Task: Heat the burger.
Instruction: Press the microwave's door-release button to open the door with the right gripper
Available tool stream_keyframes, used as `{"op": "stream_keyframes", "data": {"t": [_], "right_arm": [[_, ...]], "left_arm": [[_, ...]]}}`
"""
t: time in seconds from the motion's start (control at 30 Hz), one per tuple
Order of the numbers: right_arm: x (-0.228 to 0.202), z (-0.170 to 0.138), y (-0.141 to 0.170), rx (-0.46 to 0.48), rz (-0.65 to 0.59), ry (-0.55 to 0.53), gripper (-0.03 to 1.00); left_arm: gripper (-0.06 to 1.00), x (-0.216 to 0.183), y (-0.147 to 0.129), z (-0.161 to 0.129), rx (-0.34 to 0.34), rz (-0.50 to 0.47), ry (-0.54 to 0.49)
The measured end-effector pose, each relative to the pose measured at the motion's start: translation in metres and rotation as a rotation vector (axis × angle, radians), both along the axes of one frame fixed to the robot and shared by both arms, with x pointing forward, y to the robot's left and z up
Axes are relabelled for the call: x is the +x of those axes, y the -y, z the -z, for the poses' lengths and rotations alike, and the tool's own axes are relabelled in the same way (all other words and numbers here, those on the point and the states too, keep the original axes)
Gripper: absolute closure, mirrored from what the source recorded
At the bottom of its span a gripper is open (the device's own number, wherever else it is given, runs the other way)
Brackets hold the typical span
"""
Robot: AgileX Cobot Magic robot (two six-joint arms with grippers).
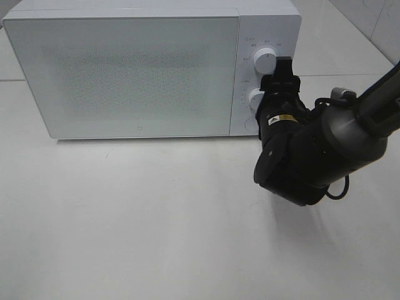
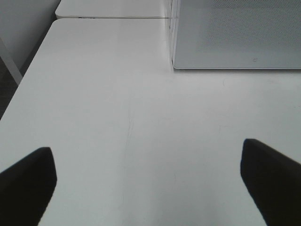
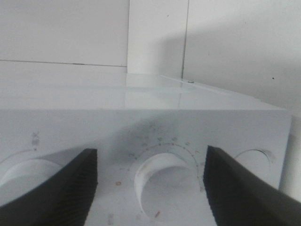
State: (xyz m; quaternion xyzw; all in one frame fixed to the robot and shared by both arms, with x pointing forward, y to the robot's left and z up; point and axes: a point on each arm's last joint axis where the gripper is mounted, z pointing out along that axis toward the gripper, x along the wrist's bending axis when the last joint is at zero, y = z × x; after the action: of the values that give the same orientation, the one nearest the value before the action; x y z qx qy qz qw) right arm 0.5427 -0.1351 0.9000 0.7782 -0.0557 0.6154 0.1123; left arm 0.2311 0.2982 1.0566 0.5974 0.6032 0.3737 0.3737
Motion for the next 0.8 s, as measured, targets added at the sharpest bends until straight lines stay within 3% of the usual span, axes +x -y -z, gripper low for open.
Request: {"op": "stream_keyframes", "data": {"t": [0.3, 0.37, 0.43, 0.47, 0.6, 0.67, 0.7, 0.73, 0.8], "right_arm": [[-0.024, -0.004, 0.008, -0.095, -0.054, -0.044, 0.31], [-0.034, -0.012, 0.013, -0.187, -0.123, -0.045, 0.31], [-0.036, -0.016, 0.014, -0.218, -0.144, -0.042, 0.31], [-0.041, -0.022, 0.016, -0.286, -0.183, -0.039, 0.31], [-0.048, -0.033, 0.019, -0.377, -0.251, -0.059, 0.31], [-0.055, -0.042, 0.021, -0.492, -0.334, -0.097, 0.31], [-0.055, -0.042, 0.021, -0.492, -0.334, -0.097, 0.31], [-0.06, -0.05, 0.021, -0.591, -0.402, -0.125, 0.31], [-0.062, -0.056, 0.021, -0.633, -0.432, -0.131, 0.31]], "left_arm": [[-0.05, 0.0, 0.0, 0.0, 0.0, 0.0, 0.0], [-0.05, 0.0, 0.0, 0.0, 0.0, 0.0, 0.0], [-0.05, 0.0, 0.0, 0.0, 0.0, 0.0, 0.0], [-0.05, 0.0, 0.0, 0.0, 0.0, 0.0, 0.0], [-0.05, 0.0, 0.0, 0.0, 0.0, 0.0, 0.0], [-0.05, 0.0, 0.0, 0.0, 0.0, 0.0, 0.0], [-0.05, 0.0, 0.0, 0.0, 0.0, 0.0, 0.0], [-0.05, 0.0, 0.0, 0.0, 0.0, 0.0, 0.0], [-0.05, 0.0, 0.0, 0.0, 0.0, 0.0, 0.0]]}}
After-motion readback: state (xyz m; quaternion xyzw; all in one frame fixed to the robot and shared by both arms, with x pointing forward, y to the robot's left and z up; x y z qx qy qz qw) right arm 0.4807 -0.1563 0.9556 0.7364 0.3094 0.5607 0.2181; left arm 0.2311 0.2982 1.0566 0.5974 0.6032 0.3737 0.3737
